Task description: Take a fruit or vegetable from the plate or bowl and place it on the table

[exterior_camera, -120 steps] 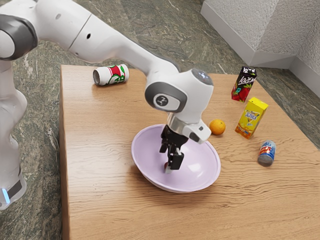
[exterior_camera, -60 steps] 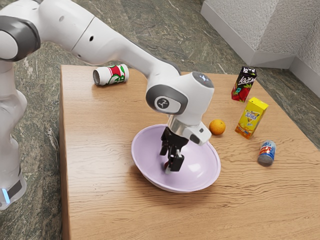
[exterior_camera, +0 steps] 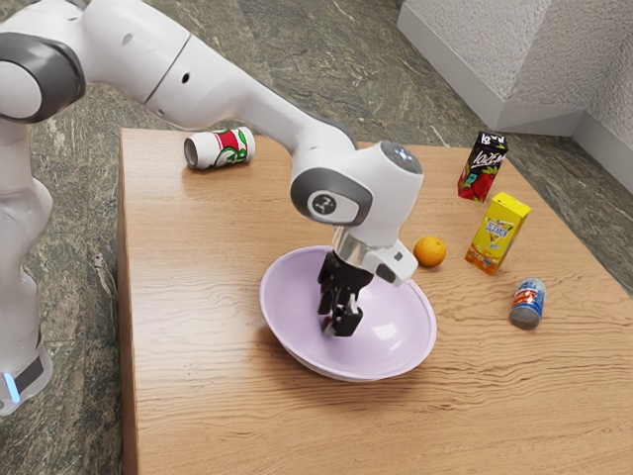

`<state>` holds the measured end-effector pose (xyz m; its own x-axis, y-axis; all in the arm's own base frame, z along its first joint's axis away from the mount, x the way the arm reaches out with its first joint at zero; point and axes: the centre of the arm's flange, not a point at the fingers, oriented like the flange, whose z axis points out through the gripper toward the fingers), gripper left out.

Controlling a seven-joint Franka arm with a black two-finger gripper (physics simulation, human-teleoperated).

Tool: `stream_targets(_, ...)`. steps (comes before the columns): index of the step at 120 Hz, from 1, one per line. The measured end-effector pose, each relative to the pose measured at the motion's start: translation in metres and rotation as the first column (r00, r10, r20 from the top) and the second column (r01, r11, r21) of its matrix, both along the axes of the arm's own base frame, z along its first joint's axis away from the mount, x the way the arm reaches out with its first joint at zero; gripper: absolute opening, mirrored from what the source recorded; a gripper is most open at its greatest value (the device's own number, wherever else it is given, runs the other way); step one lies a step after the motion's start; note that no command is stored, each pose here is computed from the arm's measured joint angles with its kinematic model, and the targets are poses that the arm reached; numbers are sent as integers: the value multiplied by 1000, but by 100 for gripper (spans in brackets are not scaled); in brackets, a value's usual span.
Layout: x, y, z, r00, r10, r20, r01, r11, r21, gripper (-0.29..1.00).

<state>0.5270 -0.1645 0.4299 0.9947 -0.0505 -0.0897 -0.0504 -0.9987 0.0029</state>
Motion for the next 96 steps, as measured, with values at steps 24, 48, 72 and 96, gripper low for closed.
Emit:
stream_targets(24, -1, -6, 0, 1000, -19, 4, 19, 1000, 6, 18)
stream_targets(48, 0, -5, 4, 1000, -27, 11, 27, 1000, 8, 15)
stream_targets(72, 7, 25, 48, 998, 10, 65, -10, 1000, -12, 13)
stream_targets(96, 21, 75, 59, 995, 79, 64, -78, 997, -12, 13)
